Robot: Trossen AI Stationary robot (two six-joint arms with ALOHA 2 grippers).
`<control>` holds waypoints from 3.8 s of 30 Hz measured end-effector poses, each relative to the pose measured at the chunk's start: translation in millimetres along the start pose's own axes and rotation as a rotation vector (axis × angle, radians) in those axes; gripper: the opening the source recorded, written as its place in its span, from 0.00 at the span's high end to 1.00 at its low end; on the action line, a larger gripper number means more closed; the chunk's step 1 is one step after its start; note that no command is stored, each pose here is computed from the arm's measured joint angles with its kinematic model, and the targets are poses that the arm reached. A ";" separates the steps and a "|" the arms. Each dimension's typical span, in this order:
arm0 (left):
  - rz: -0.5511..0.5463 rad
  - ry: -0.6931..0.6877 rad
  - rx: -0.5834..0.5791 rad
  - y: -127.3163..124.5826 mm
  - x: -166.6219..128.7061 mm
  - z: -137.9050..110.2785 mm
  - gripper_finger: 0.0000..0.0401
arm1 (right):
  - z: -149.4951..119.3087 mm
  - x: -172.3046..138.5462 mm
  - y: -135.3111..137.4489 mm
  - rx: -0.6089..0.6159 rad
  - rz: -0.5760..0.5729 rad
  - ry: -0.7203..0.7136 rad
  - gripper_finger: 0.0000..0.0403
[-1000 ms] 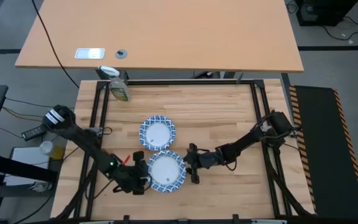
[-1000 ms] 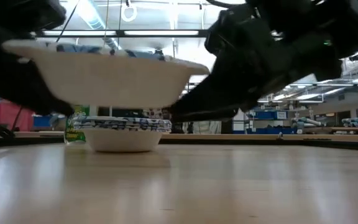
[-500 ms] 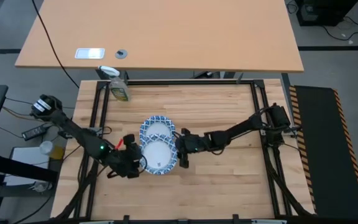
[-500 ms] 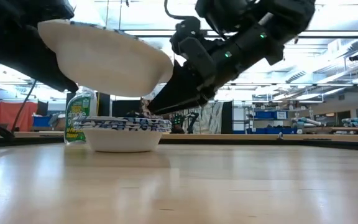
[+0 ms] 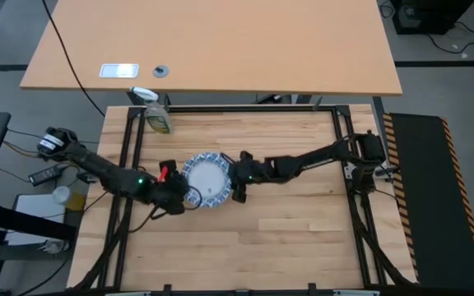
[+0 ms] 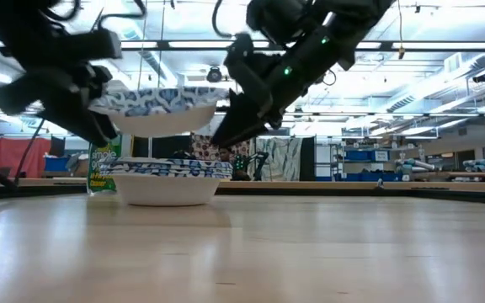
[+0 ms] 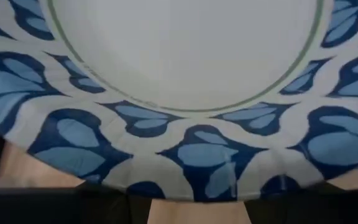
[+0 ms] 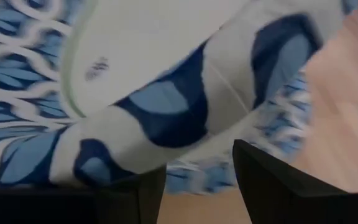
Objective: Nest bowls inside each other
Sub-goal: Stack the white bowl on top of the stacked white bowls, then return to Home Position
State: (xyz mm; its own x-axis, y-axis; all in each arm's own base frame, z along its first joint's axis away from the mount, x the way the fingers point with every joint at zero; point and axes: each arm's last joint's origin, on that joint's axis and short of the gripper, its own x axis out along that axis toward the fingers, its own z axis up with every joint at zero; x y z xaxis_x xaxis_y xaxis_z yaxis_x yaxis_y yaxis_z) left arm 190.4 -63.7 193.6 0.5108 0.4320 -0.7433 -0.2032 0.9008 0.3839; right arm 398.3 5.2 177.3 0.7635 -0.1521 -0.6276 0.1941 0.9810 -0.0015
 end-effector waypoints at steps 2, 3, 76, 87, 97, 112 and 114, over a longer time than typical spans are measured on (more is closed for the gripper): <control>0.028 0.023 0.003 7.8 6.6 0.5 0.49 | 1.2 0.6 -9.3 -0.003 -0.041 0.033 0.52; 0.039 0.041 0.009 11.3 10.0 -1.0 0.49 | 1.4 0.9 -13.6 -0.007 -0.062 0.044 0.52; -0.277 -0.916 -0.364 58.2 -23.2 -20.6 0.65 | -87.6 -164.5 -76.5 0.158 -0.093 -0.606 0.63; -0.277 -1.081 -0.478 72.8 -33.2 -52.9 0.65 | -150.6 -197.0 -91.1 0.294 -0.109 -0.714 0.63; -0.270 -1.025 -0.471 73.7 -32.1 -64.4 0.65 | -179.3 -199.0 -97.5 0.358 -0.121 -0.646 0.63; -0.268 -0.987 -0.377 55.2 -5.7 -82.6 0.65 | -184.1 -208.9 -99.8 0.290 -0.103 -0.655 0.63; -0.251 -0.969 -0.354 54.4 -4.0 -83.1 0.65 | -184.0 -208.4 -100.0 0.364 -0.084 -0.657 0.63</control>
State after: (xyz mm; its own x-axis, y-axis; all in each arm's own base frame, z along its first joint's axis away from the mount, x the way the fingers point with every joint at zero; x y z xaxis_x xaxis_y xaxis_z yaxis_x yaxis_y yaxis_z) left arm 107.9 -12.6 172.0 0.9878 0.1518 0.0345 -0.1512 0.9883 -0.0177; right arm 106.4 -39.0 165.0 0.9253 -0.3767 -0.0436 0.3718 0.8785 0.3000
